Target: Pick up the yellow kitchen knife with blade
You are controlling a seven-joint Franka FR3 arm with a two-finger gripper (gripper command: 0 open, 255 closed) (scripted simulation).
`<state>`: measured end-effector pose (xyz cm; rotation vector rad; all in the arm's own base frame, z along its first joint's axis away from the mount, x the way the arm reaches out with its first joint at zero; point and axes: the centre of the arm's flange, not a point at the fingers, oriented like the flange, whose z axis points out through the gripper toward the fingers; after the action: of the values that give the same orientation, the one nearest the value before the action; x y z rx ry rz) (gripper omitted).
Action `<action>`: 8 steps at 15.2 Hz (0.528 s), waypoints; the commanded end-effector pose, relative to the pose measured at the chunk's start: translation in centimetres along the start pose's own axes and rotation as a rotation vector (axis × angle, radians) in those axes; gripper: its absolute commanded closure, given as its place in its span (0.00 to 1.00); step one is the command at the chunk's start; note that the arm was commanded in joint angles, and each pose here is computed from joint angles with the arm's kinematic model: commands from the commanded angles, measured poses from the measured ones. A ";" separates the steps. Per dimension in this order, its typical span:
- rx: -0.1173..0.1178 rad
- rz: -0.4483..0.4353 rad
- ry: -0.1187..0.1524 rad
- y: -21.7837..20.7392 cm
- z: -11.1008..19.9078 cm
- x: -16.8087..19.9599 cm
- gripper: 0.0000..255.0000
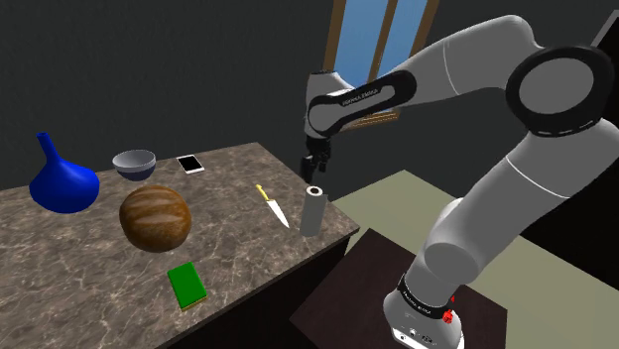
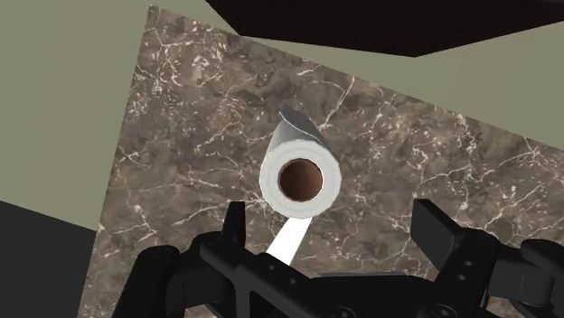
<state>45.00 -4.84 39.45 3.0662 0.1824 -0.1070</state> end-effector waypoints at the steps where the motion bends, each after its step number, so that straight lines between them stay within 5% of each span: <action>1: 0.006 -0.003 0.013 0.8 1.9 1.8 0.00; 8: 0.030 -0.015 0.050 2.5 7.9 8.1 0.00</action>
<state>52.09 -6.77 32.31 3.0966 0.2059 -0.0428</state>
